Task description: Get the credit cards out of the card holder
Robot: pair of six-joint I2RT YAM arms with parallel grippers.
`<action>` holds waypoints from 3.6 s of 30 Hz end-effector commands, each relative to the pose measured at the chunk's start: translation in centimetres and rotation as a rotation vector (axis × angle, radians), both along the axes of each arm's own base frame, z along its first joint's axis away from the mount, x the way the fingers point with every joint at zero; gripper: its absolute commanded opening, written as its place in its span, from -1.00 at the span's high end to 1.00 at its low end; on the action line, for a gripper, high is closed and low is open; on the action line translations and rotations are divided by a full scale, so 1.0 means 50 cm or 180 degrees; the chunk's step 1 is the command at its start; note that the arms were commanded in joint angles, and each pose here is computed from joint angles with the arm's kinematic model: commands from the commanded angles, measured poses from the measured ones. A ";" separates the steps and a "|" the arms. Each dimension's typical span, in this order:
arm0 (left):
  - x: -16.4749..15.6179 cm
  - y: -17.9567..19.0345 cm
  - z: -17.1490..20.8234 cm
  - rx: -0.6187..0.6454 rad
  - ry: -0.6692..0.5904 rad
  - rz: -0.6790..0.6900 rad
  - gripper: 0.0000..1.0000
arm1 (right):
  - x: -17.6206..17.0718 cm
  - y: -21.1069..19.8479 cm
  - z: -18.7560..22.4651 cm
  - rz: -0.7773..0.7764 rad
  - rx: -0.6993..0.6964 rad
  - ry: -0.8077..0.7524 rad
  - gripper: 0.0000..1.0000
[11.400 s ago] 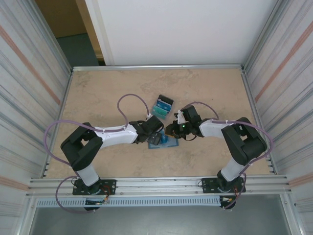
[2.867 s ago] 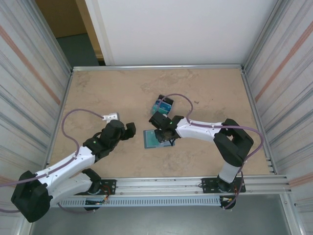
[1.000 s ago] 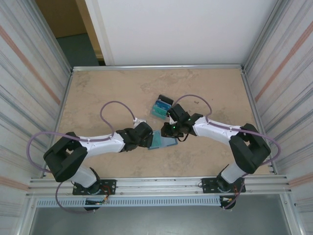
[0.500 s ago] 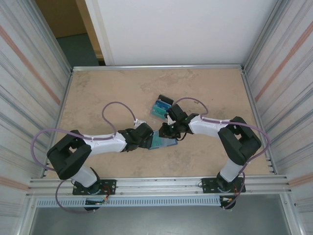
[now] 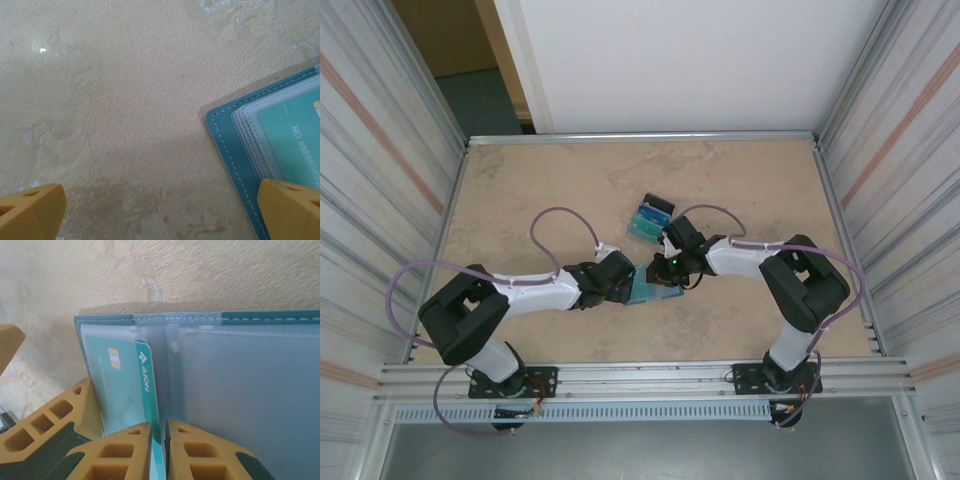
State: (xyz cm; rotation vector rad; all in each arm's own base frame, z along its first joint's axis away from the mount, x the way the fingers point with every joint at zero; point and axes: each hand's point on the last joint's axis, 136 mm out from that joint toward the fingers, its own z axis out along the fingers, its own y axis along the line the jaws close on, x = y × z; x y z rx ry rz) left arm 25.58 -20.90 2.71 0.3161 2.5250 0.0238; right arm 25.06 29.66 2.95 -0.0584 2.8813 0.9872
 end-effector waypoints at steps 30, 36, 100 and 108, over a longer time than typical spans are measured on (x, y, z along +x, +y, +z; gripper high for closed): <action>-0.007 0.023 -0.004 0.0250 0.0028 0.0052 -0.97 | 0.009 -0.035 -0.013 -0.0158 0.0044 0.0028 1.00; -0.006 0.024 0.001 0.0252 0.0009 0.0061 -0.97 | 0.014 -0.048 -0.008 -0.0148 -0.0082 -0.0038 1.00; 0.025 -0.050 0.009 0.0460 -0.0056 -0.0345 -0.97 | 0.020 -0.072 0.013 -0.0260 0.0054 -0.0027 0.59; 0.024 -0.050 0.006 0.0459 -0.0042 -0.0338 -0.97 | 0.018 -0.068 -0.004 -0.0295 0.0109 0.0048 0.58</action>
